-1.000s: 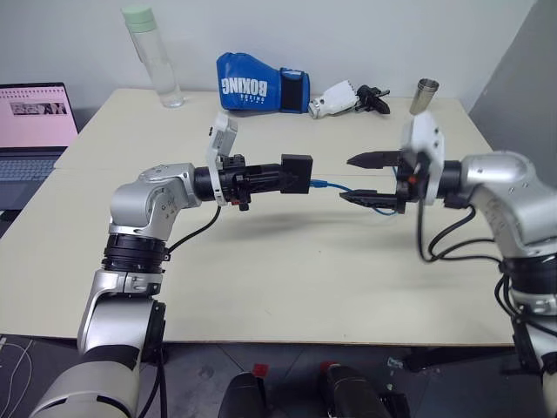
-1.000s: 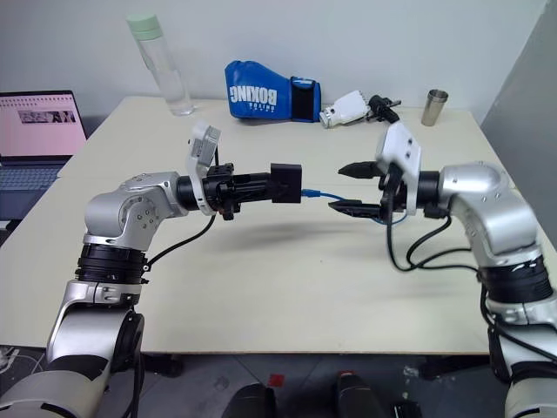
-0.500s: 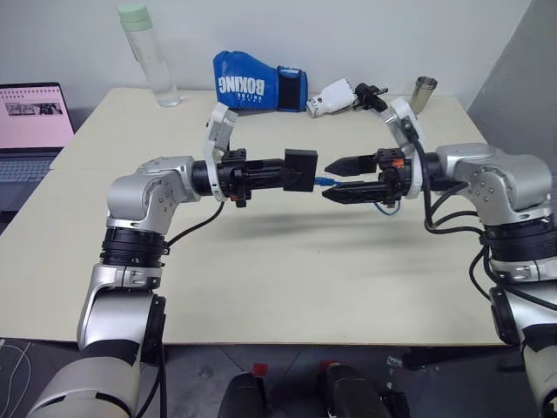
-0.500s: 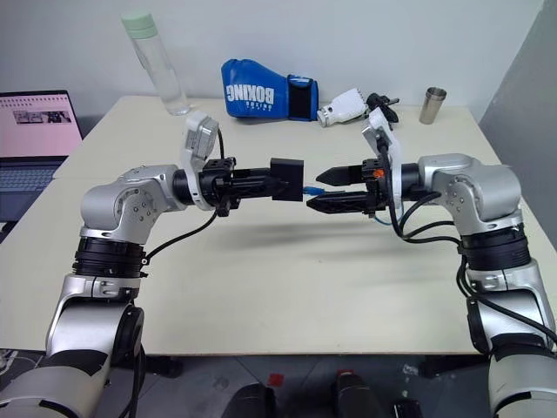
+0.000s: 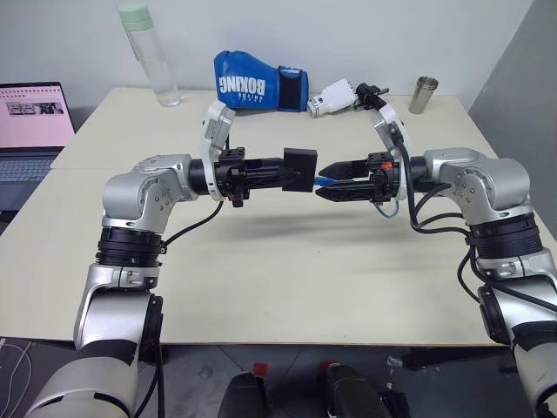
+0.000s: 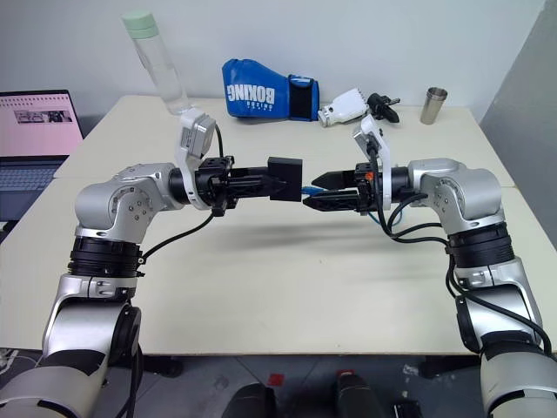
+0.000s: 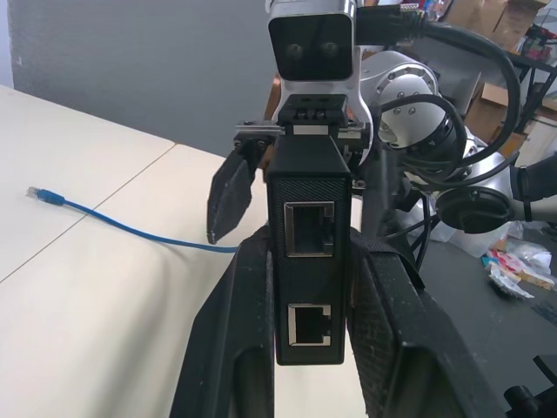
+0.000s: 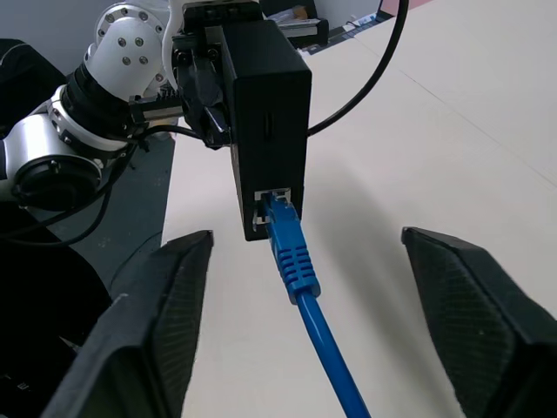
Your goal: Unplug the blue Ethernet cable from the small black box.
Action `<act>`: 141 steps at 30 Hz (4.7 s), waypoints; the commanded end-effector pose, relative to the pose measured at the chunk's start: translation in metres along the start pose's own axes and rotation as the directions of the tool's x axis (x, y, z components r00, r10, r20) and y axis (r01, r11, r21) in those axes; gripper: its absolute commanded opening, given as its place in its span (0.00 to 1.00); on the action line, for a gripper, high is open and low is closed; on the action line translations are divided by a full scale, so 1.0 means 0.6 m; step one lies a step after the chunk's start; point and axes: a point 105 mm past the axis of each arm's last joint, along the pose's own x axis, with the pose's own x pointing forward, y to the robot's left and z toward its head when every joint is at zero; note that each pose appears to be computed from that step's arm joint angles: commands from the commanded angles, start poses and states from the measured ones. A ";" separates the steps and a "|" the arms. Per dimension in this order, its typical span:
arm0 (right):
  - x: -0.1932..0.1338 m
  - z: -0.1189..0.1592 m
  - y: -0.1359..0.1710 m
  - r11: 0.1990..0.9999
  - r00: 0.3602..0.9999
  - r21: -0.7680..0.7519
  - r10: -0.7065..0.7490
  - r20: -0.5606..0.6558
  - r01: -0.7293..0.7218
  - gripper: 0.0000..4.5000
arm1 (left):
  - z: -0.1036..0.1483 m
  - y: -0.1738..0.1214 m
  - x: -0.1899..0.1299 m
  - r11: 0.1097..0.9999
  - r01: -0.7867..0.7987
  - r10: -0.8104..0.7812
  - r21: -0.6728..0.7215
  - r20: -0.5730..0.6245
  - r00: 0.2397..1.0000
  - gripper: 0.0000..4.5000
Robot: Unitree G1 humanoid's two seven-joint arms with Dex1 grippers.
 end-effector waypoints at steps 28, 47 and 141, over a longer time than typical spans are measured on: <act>-0.026 0.029 0.013 0.999 0.999 -0.018 0.027 0.028 -0.027 0.01 | 0.022 -0.020 -0.002 0.997 0.042 -0.040 0.061 -0.032 0.999 0.17; -0.029 0.022 0.034 0.999 0.999 -0.007 0.049 0.001 -0.049 0.37 | 0.025 -0.013 -0.007 0.997 0.021 -0.019 0.077 -0.035 0.999 0.17; -0.079 -0.206 -0.031 0.889 0.861 -0.229 -0.448 -0.241 0.398 0.33 | 0.007 -0.015 -0.033 0.997 -0.052 0.054 0.054 -0.041 0.998 0.17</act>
